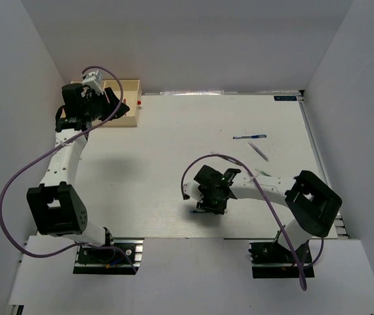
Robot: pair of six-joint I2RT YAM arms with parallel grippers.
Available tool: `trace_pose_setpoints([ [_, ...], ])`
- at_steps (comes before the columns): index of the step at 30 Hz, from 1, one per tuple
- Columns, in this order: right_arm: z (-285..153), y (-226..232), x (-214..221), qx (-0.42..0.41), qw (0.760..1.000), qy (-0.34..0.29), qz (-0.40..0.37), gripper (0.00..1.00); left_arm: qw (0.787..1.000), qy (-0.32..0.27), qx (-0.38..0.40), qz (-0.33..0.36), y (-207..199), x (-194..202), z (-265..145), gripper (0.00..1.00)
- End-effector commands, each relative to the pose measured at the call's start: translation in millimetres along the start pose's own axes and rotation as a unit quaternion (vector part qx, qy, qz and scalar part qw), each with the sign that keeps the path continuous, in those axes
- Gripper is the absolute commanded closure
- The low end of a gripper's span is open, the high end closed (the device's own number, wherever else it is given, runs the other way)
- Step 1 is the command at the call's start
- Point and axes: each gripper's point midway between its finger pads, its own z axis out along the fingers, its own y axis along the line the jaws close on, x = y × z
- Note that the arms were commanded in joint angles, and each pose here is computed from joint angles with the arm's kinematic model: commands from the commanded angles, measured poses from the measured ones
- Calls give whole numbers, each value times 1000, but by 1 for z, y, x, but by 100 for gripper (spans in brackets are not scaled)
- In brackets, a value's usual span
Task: Sort the stationery into containers
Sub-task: Pick up the pen from the center of the board.
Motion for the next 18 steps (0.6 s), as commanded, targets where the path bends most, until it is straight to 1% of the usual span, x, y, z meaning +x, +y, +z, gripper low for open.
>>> trace_pose_setpoints([
  [1,15,2,11,12,1000,11,-11,66,999,-36,30,26,-25,-18,-20,43],
  [2,16,3,10,13,1000,8,-15,69,998,-35,34,30,-26,-17,-20,42],
  [3,16,-4,12,34,999,11,-20,74,998,-33,45,37,-30,-16,-21,42],
  [4,19,-4,17,38,999,16,-23,86,997,-31,53,46,-32,-16,-21,42],
  [6,16,-12,14,61,998,5,-36,99,995,-24,78,53,-39,-13,-21,42],
  [8,13,-18,12,80,996,-7,-47,100,994,-7,96,47,-41,-6,-16,43],
  [9,5,-24,4,100,993,-24,-56,100,994,8,105,42,-42,0,-15,44],
  [10,-1,-29,0,112,991,-31,-70,100,990,24,135,42,-54,7,-14,45],
  [11,-6,-32,-4,121,989,-39,-81,100,987,43,150,33,-54,17,-11,45],
  [12,-19,-39,-14,143,984,-61,-91,100,982,64,176,27,-62,29,-11,45],
  [13,-28,-45,-21,157,978,-74,-112,100,969,88,229,6,-74,47,-15,45],
  [15,-49,-56,-34,196,966,-101,-135,100,958,120,258,-28,-81,69,-15,45],
  [18,-69,-72,-51,235,953,-115,-153,100,940,174,290,-44,-98,110,-18,46],
])
